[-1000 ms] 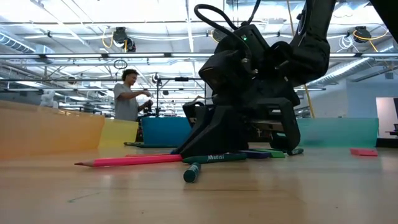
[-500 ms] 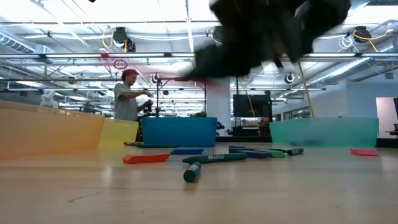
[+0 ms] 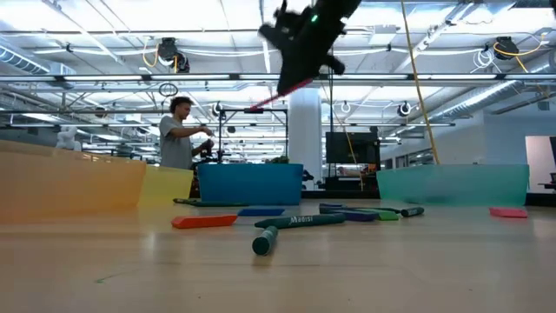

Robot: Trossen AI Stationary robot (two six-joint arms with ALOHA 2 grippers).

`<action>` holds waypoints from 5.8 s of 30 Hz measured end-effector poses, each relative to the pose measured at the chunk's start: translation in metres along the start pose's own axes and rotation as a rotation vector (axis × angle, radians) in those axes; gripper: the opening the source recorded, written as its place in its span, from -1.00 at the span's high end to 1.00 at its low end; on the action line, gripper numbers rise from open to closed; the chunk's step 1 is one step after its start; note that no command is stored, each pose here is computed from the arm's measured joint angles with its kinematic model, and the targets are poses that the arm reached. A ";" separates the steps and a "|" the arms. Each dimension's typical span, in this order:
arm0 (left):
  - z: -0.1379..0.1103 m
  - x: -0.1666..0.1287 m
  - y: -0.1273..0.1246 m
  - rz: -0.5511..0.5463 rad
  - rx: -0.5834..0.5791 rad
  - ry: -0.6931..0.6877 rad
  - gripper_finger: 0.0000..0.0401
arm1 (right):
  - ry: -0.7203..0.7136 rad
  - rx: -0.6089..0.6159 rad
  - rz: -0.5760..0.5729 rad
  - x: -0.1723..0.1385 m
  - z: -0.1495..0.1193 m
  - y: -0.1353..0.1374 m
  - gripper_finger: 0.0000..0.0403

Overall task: Sort crayons/erasers/pens/pencils in bins
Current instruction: Put the right pink pencil into the blue bin, then put the pink pencil into the blue bin

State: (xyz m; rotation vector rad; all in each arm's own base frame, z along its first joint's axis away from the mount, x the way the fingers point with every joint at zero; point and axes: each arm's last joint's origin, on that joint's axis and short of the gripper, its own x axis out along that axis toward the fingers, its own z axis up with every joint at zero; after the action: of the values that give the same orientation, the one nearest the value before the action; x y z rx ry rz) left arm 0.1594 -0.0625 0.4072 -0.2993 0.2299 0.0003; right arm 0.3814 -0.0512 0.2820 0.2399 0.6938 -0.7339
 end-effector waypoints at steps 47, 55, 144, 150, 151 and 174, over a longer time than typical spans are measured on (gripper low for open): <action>-0.150 0.129 -0.071 -0.531 0.713 0.790 -0.45 | -0.373 -0.033 0.262 -0.139 0.012 0.056 0.09; -0.203 0.136 -0.096 -0.668 0.775 0.940 -0.32 | -0.364 -0.059 0.290 -0.144 0.004 0.066 0.09; -0.200 0.248 -0.048 -0.416 1.032 0.747 0.98 | 0.013 -0.339 0.301 -0.173 -0.050 0.051 0.09; -0.182 0.260 -0.022 -0.325 0.917 0.731 0.98 | 0.091 -0.363 0.293 -0.187 -0.069 0.053 0.09; -0.178 0.257 -0.019 -0.329 0.896 0.747 0.96 | 0.095 -0.367 0.301 -0.189 -0.072 0.054 0.09; -0.243 0.224 -0.004 -0.474 0.609 0.428 0.14 | -0.055 -0.290 0.516 -0.142 -0.127 0.086 0.09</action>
State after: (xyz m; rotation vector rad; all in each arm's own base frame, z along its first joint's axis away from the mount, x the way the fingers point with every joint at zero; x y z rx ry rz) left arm 0.3230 -0.1444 0.1325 0.2657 0.5625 -0.5972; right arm 0.3017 0.1423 0.2767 0.1233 0.6402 -0.1432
